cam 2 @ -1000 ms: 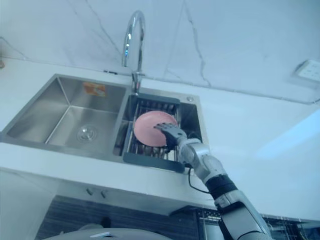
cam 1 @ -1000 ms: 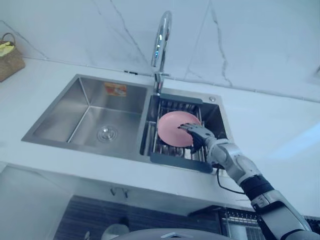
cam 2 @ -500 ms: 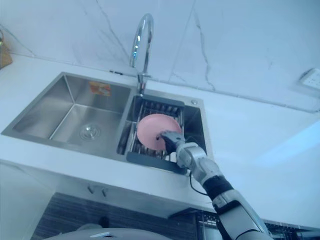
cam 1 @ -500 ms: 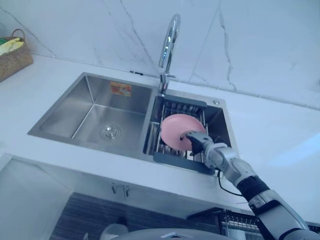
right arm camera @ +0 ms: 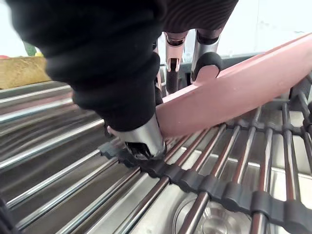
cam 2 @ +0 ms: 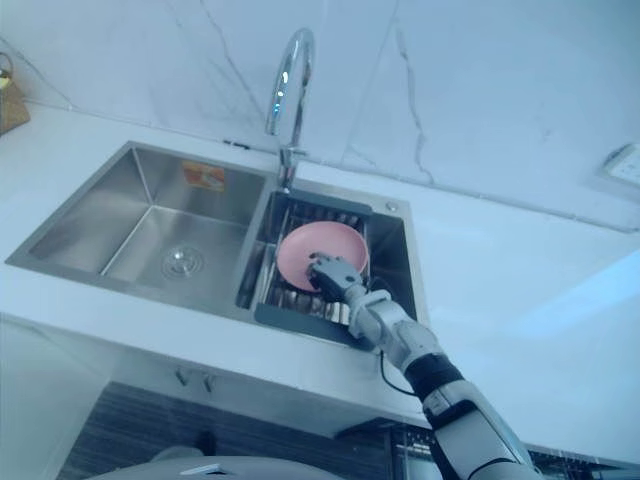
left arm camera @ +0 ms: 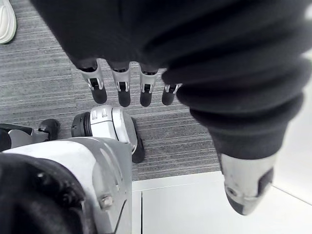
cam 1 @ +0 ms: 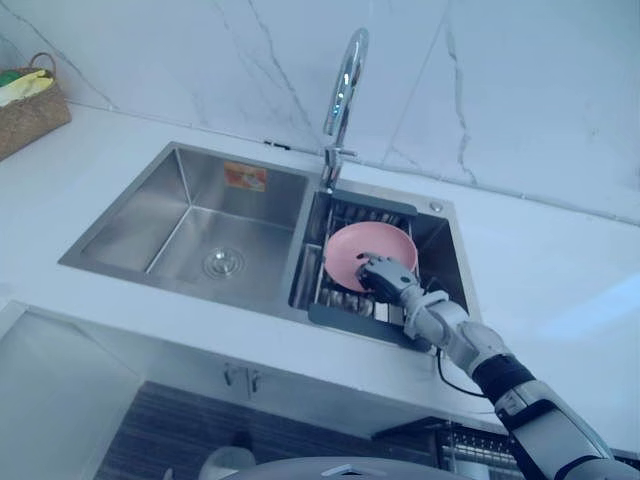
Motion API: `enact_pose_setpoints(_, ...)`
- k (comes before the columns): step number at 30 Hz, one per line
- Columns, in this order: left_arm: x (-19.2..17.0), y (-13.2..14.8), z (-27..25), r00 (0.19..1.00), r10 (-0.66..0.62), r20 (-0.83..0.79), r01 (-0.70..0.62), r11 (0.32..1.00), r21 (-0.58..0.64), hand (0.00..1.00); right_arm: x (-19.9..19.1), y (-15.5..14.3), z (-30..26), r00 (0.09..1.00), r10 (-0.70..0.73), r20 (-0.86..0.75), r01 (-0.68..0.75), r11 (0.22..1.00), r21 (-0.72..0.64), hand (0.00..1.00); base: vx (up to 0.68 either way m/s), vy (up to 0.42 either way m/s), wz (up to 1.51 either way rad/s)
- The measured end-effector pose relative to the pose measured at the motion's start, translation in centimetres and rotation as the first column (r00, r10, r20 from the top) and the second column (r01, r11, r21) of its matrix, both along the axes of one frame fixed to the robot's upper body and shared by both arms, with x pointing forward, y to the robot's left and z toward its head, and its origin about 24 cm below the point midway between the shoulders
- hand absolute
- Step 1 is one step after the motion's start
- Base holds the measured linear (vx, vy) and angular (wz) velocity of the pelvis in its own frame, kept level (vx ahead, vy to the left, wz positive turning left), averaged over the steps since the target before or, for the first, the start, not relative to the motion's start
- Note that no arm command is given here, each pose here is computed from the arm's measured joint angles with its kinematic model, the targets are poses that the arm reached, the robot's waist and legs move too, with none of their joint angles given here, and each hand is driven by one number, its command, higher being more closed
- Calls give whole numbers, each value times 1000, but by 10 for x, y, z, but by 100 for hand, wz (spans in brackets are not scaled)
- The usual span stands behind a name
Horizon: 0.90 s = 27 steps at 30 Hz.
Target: Walk over to the sink, pick up the cup, carry it to the dishwasher, place the cup inside the dishwasher, then close the dishwasher door
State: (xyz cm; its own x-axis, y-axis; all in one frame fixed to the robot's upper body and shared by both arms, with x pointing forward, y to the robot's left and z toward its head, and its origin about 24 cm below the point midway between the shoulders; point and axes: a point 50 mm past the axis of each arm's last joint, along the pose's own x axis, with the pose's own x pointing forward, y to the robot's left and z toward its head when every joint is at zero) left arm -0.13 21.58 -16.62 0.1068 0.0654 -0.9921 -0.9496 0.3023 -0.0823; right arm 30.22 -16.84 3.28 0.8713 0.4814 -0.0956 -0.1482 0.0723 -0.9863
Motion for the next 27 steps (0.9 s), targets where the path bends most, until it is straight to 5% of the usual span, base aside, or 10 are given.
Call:
enact_pose_setpoints(14, -1, 1, 0, 999, -48, 6, 48, 999, 6, 0, -2, -20, 10, 990, 91, 109, -72, 983, -168, 100, 1, 0, 0)
enact_pose_setpoints(27, -9, 2, -1, 992, -125, -6, 125, 992, 25, 0, 10, -64, 60, 964, 67, 256, 7, 960, -278, 100, 0, 0, -5)
